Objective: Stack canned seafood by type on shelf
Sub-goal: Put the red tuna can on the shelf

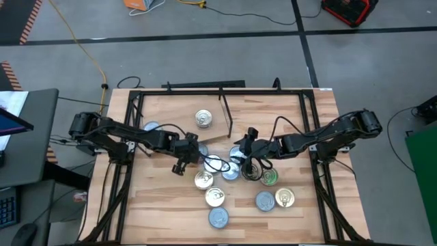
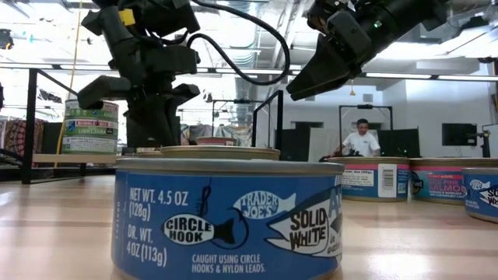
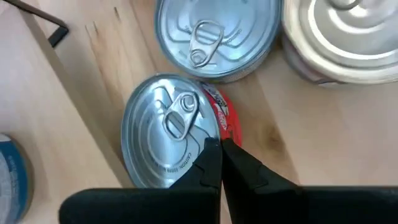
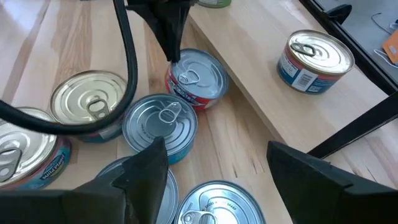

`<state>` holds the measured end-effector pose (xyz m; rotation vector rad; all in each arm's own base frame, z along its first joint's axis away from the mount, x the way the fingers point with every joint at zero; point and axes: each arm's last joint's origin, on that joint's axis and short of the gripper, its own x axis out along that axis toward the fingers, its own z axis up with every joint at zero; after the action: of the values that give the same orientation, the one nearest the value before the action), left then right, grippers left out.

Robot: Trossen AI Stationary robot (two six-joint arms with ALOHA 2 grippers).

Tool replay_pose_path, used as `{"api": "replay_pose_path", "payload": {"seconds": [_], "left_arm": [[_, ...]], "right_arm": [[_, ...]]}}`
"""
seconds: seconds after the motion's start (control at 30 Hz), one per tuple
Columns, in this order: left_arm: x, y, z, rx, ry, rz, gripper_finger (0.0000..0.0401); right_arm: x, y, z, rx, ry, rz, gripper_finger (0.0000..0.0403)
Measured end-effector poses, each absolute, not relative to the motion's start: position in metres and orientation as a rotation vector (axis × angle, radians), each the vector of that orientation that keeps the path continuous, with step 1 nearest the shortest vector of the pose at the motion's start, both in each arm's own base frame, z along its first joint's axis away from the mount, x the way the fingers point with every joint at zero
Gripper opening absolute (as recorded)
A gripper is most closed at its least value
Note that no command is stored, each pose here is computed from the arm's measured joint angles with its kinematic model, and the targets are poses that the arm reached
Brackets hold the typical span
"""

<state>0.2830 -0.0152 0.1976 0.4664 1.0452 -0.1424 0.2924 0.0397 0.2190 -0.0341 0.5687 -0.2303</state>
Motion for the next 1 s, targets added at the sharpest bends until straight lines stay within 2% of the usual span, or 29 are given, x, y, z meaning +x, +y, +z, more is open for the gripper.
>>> {"api": "replay_pose_path", "payload": {"seconds": [0.2,0.73,0.83,1.0], "left_arm": [[0.277,-0.021,0.197,0.35,1.08,-0.233,0.0],[0.256,-0.063,0.191,0.201,1.249,-0.276,0.0003],[0.254,-0.072,0.191,0.204,1.236,-0.26,0.0026],[0.251,-0.085,0.191,0.266,1.211,-0.169,0.0106]], "right_arm": [[0.292,0.04,0.219,-0.034,0.568,-0.23,0.0301],[0.292,0.042,0.219,-0.016,0.565,-0.229,0.0301],[0.292,0.042,0.219,0.008,0.562,-0.235,0.0301],[0.292,0.042,0.219,0.026,0.559,-0.241,0.0301]]}}
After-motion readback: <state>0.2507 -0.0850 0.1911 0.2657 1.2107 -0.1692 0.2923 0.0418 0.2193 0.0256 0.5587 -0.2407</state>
